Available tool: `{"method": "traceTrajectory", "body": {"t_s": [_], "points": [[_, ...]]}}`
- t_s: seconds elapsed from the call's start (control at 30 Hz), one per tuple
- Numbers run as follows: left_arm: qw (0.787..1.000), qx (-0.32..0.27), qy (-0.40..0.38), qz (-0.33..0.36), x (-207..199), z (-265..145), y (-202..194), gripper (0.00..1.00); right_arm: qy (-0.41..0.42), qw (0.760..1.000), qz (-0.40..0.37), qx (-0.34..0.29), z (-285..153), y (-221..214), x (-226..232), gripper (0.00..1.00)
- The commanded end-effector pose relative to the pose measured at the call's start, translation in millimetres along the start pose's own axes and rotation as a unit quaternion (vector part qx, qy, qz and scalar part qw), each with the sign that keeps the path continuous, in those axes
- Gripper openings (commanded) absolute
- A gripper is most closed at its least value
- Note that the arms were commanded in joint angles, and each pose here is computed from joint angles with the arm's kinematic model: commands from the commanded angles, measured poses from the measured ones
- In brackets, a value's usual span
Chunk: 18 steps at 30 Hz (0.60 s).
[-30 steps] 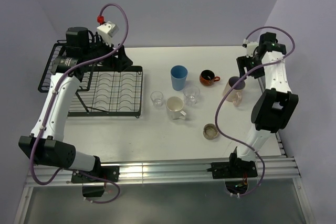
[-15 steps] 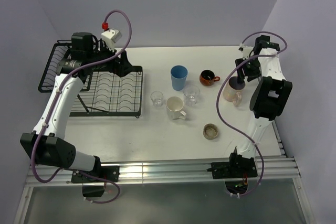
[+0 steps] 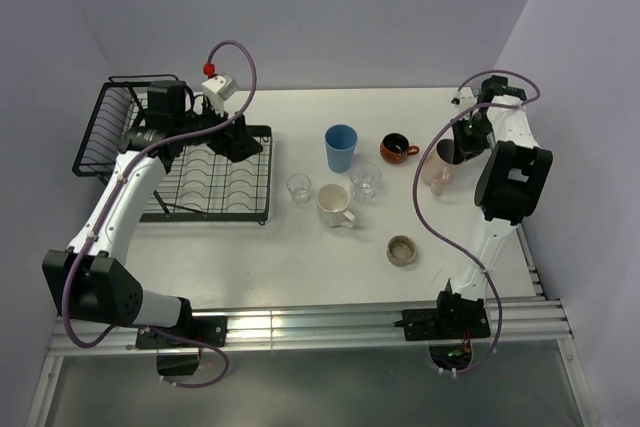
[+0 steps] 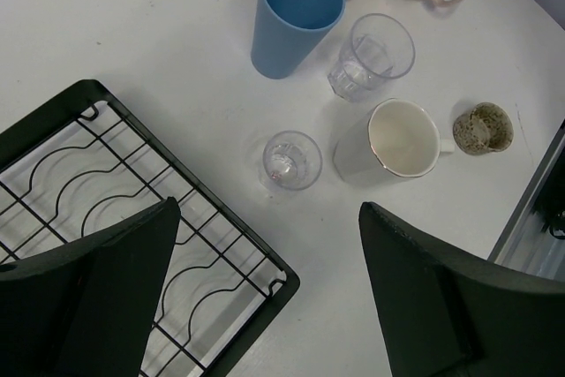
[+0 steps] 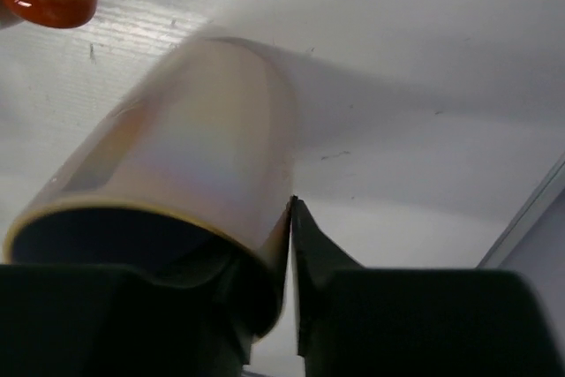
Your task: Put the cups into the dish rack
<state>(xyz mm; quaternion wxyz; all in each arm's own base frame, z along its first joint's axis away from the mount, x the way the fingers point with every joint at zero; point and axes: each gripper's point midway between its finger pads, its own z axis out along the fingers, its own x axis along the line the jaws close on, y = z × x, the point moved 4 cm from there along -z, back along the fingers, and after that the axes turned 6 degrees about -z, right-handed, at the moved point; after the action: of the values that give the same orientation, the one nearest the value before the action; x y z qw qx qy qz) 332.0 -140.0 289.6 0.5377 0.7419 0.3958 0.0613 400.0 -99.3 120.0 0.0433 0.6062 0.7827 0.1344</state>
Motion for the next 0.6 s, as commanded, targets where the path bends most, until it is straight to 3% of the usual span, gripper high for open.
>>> {"method": "traceTrajectory", "body": {"t_s": [0.0, 0.03, 0.27, 0.43, 0.57], "points": [[0.998, -0.045, -0.029, 0.043, -19, -11, 15, 0.90, 0.018, 1.000, 0.018, -0.012, 12, 2, 7, 0.16], [0.997, -0.045, -0.030, 0.047, -19, -11, 13, 0.90, 0.025, 0.999, 0.021, -0.016, 12, 2, 9, 0.00], [0.997, -0.036, -0.034, 0.058, -20, -12, -1, 0.88, 0.068, 0.994, 0.052, -0.073, -15, 7, 22, 0.00], [0.993, -0.042, -0.039, 0.104, -24, -18, -3, 0.88, 0.124, 0.977, 0.050, -0.165, -83, 27, 40, 0.00], [0.982, -0.067, -0.053, 0.170, -33, -26, -2, 0.80, 0.194, 0.951, 0.026, -0.239, -136, 39, 76, 0.00]]}}
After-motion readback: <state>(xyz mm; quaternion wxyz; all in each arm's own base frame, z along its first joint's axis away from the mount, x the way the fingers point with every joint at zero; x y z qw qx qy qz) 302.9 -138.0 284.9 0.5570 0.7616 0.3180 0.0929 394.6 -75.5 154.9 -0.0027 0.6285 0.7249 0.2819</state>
